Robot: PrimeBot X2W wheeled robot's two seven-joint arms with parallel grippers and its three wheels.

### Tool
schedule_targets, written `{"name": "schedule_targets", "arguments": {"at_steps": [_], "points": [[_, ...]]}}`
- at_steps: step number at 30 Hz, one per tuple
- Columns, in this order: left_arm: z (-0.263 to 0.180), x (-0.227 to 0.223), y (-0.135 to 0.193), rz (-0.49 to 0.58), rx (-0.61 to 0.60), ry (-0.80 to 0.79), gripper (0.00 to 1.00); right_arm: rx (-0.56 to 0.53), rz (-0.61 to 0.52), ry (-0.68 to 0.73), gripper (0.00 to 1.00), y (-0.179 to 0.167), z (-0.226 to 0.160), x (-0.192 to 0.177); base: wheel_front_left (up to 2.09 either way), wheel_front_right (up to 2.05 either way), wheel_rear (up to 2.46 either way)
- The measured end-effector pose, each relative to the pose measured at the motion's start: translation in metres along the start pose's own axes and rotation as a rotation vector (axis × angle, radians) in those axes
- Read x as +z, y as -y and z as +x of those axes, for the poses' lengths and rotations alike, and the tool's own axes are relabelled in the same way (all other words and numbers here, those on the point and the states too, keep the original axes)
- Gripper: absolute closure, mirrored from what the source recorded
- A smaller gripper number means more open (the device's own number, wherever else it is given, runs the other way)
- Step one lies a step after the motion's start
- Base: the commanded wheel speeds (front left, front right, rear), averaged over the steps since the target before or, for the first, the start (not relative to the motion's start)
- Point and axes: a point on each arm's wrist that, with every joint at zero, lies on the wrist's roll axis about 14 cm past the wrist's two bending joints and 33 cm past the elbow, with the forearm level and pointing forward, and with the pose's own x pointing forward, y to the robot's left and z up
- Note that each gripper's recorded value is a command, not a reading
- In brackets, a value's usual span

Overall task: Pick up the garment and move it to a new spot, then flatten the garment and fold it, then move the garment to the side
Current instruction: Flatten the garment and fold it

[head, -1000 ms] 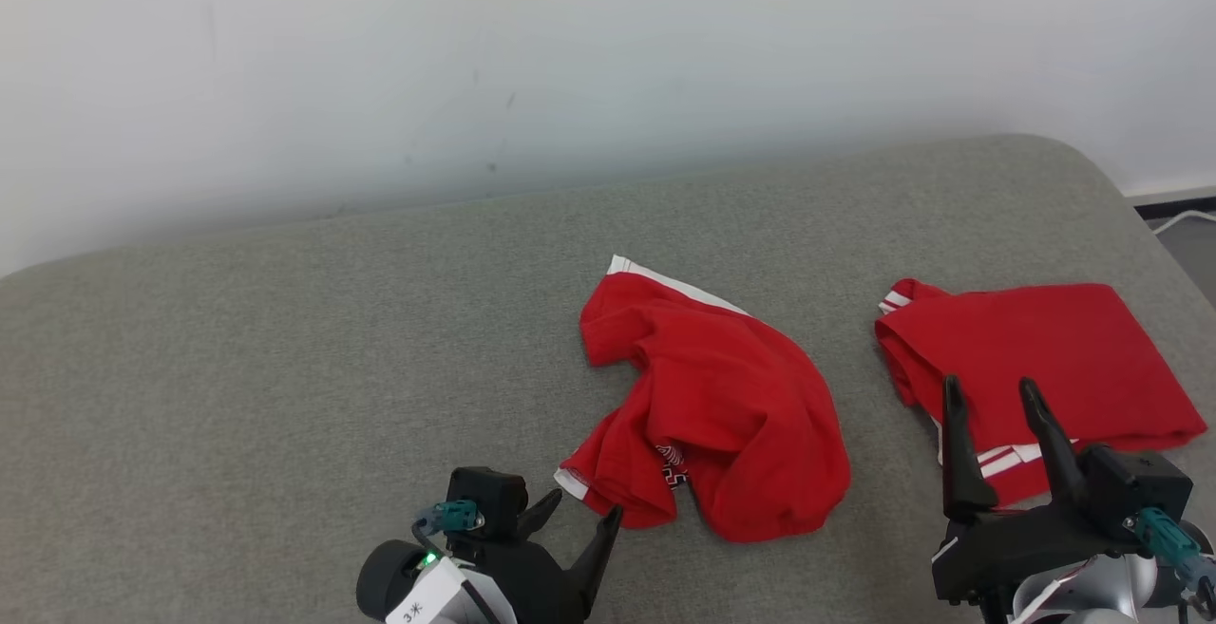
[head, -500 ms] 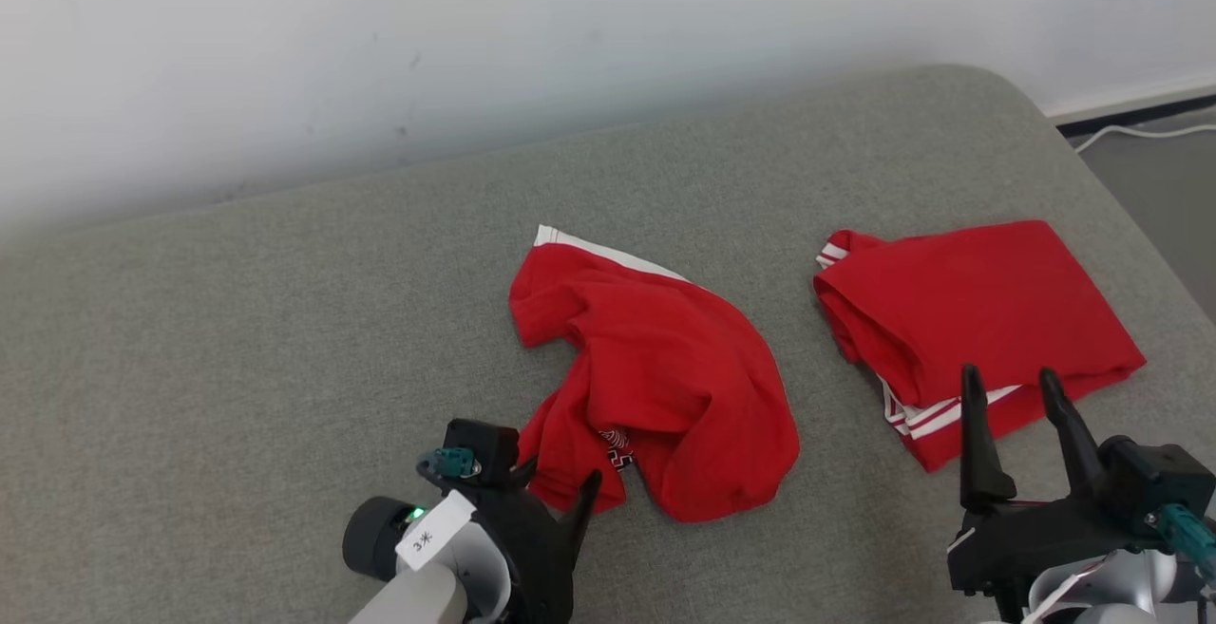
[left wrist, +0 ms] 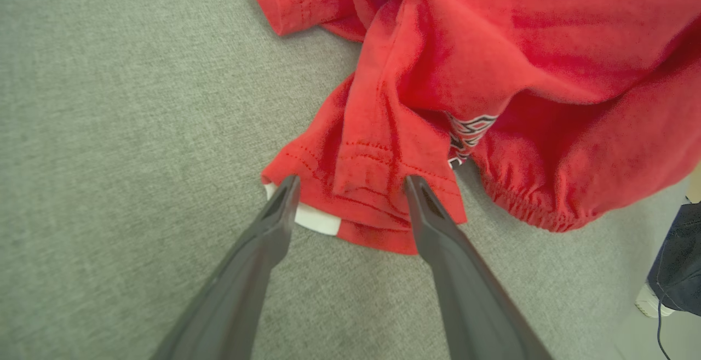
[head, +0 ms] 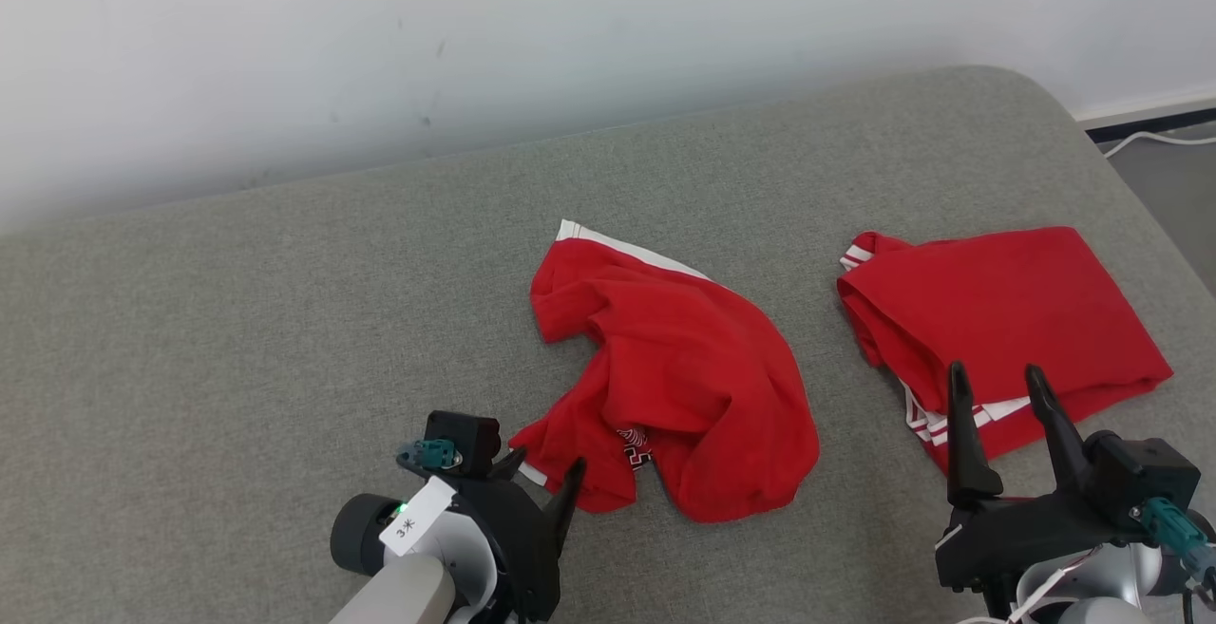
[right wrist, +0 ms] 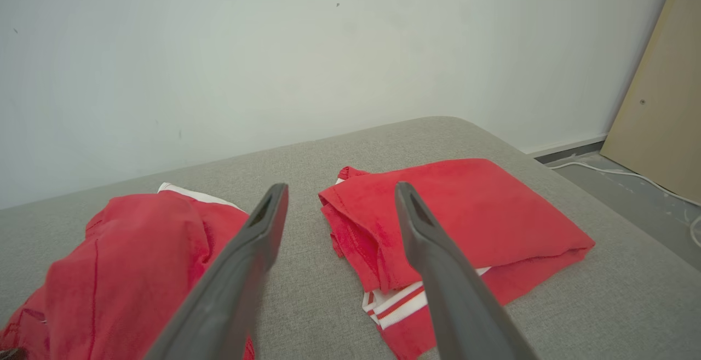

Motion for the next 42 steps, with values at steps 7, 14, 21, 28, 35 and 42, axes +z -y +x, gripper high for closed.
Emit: {"name": "schedule_targets", "arguments": {"at_steps": [7,14,21,28,35,42], "points": [[0.000,-0.002,0.001,-0.009,-0.008,0.006,0.00,0.007,0.001,0.002,0.00,-0.002,0.001,0.001,0.00,0.00,0.00],[0.002,-0.001,0.002,-0.016,-0.010,0.014,0.33,-0.002,0.001,0.010,0.00,0.001,-0.001,0.002,0.00,0.00,0.00],[0.004,0.006,0.002,-0.009,-0.010,0.034,1.00,-0.005,0.003,0.016,0.00,0.002,-0.003,0.004,0.00,0.00,0.00],[0.002,0.007,0.000,-0.016,-0.006,0.045,1.00,-0.002,0.004,0.019,0.00,0.001,-0.003,0.005,0.00,0.00,0.00],[-0.005,0.052,-0.039,-0.092,0.146,0.211,1.00,0.003,0.004,0.020,0.00,-0.001,-0.003,0.003,0.00,0.00,0.00],[-0.033,0.068,-0.097,-0.085,0.316,0.301,1.00,0.021,0.004,0.014,0.00,-0.007,-0.001,0.001,0.00,0.00,0.00]]}}
